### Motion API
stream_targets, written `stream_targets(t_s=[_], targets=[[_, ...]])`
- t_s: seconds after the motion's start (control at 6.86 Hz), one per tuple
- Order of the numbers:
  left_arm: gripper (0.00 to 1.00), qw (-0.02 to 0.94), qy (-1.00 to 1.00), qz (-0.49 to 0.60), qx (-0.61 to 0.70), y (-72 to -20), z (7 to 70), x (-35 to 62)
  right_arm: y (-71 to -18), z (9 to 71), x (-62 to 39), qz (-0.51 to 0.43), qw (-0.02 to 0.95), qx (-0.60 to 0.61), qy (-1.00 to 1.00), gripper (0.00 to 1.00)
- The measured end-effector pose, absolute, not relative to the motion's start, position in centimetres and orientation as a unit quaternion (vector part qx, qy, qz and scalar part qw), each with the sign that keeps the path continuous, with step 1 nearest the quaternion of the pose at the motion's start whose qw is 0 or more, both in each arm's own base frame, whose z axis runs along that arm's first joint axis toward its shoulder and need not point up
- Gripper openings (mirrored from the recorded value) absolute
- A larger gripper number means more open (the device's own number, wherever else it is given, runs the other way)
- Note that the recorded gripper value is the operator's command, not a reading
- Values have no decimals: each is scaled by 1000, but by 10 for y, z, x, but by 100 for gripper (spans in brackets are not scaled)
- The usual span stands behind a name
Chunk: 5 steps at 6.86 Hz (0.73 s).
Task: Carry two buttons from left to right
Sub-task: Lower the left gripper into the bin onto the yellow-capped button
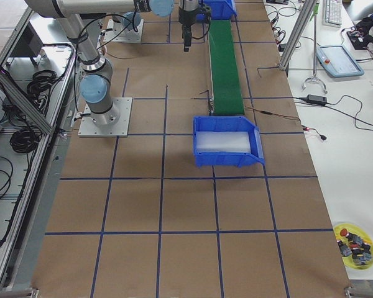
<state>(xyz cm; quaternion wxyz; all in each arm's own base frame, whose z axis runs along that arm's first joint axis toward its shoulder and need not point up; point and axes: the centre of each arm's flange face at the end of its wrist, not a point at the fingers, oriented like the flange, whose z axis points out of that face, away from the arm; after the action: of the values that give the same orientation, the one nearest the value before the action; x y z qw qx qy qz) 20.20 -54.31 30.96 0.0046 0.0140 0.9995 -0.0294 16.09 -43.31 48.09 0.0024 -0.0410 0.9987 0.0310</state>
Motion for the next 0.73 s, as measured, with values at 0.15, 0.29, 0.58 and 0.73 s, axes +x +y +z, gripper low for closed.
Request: stream_targets(t_s=[0.15, 0.29, 0.58, 0.73], targets=[[99, -1, 999, -35, 7, -537, 290, 206, -433, 481, 161, 31, 2, -41, 999, 100], [99, -4, 999, -38, -1, -530, 272, 211, -433, 481, 160, 31, 2, -41, 999, 100], [99, -2, 999, -43, -6, -521, 243, 211, -433, 480, 160, 32, 2, -40, 999, 100], [99, -2, 999, -42, -6, -517, 233, 209, -433, 480, 160, 32, 2, -40, 999, 100]])
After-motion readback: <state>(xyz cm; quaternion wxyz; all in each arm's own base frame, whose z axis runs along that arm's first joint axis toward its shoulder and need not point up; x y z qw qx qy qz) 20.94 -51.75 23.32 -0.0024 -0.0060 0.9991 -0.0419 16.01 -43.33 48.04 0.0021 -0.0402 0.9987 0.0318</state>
